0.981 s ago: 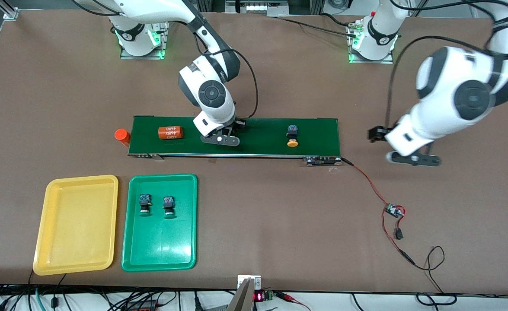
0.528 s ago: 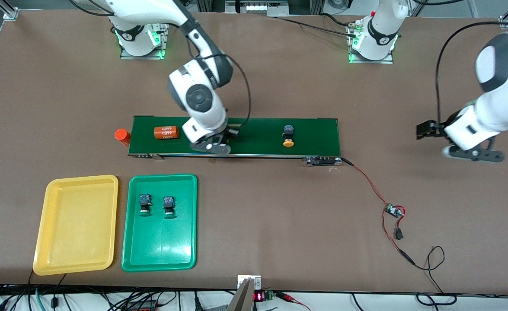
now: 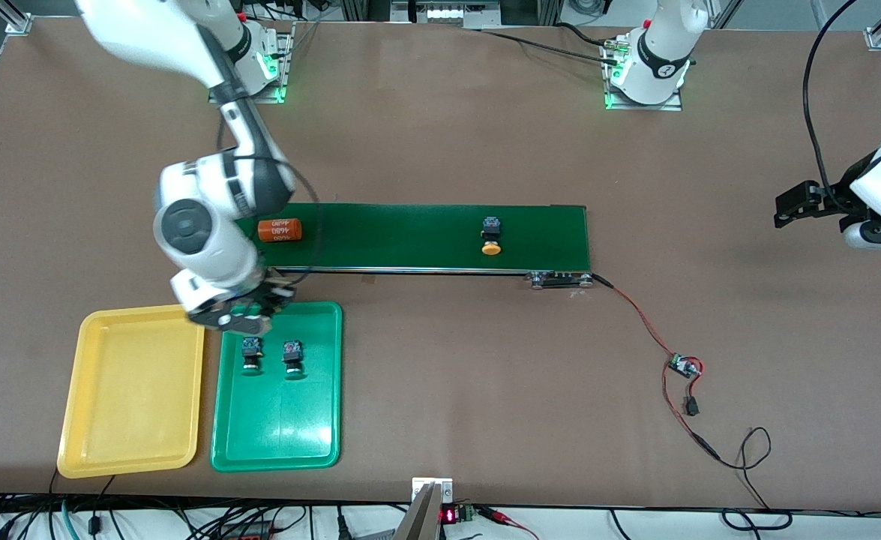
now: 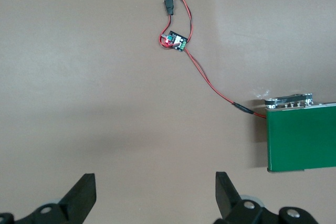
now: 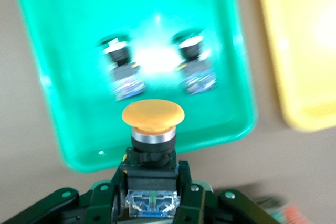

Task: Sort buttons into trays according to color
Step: 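Carry the yellow button over the yellow tray with the right gripper, then lower the yellow button into the yellow tray and open the right gripper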

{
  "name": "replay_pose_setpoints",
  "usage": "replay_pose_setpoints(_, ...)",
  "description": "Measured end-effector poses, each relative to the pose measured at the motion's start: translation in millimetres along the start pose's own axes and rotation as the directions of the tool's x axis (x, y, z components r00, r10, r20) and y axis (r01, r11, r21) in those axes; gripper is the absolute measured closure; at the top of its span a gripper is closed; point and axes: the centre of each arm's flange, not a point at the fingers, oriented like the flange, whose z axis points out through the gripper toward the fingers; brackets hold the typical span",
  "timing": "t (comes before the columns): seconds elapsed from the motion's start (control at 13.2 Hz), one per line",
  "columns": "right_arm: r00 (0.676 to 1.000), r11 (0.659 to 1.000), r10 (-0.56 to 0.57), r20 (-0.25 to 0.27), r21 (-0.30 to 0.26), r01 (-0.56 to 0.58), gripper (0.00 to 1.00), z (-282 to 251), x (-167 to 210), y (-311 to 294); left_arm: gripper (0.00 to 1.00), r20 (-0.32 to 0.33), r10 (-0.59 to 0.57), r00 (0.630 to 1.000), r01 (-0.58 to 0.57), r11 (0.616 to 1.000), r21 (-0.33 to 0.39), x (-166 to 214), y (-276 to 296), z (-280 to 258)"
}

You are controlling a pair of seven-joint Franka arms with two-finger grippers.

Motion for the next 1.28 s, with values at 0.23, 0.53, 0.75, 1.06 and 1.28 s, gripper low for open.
replay_pose_setpoints(0.23,0.989,0.989,-0.146,0.009,-0.029,0.147,0.59,13,29,74,0.0,0.0,0.002,1.0,-0.002,1.0,0.0,0,0,-1)
replay_pose_setpoints(0.53,0.95,0.948,-0.309,0.038,-0.067,0.311,0.59,48,56,133,0.0,-0.013,0.008,1.0,-0.008,1.0,0.002,2,2,-4)
replay_pose_setpoints(0.75,0.936,0.932,-0.351,0.03,-0.079,0.352,0.59,60,73,159,0.0,-0.014,0.009,1.0,-0.009,1.0,0.002,2,2,-3)
replay_pose_setpoints(1.06,0.931,0.927,-0.363,0.031,-0.093,0.364,0.59,81,86,173,0.0,-0.013,0.009,1.0,-0.009,1.0,0.002,2,2,-3)
replay_pose_setpoints(1.28,0.932,0.926,-0.361,0.036,-0.1,0.363,0.59,108,90,177,0.0,-0.012,0.009,1.0,-0.009,1.0,0.002,2,2,-3)
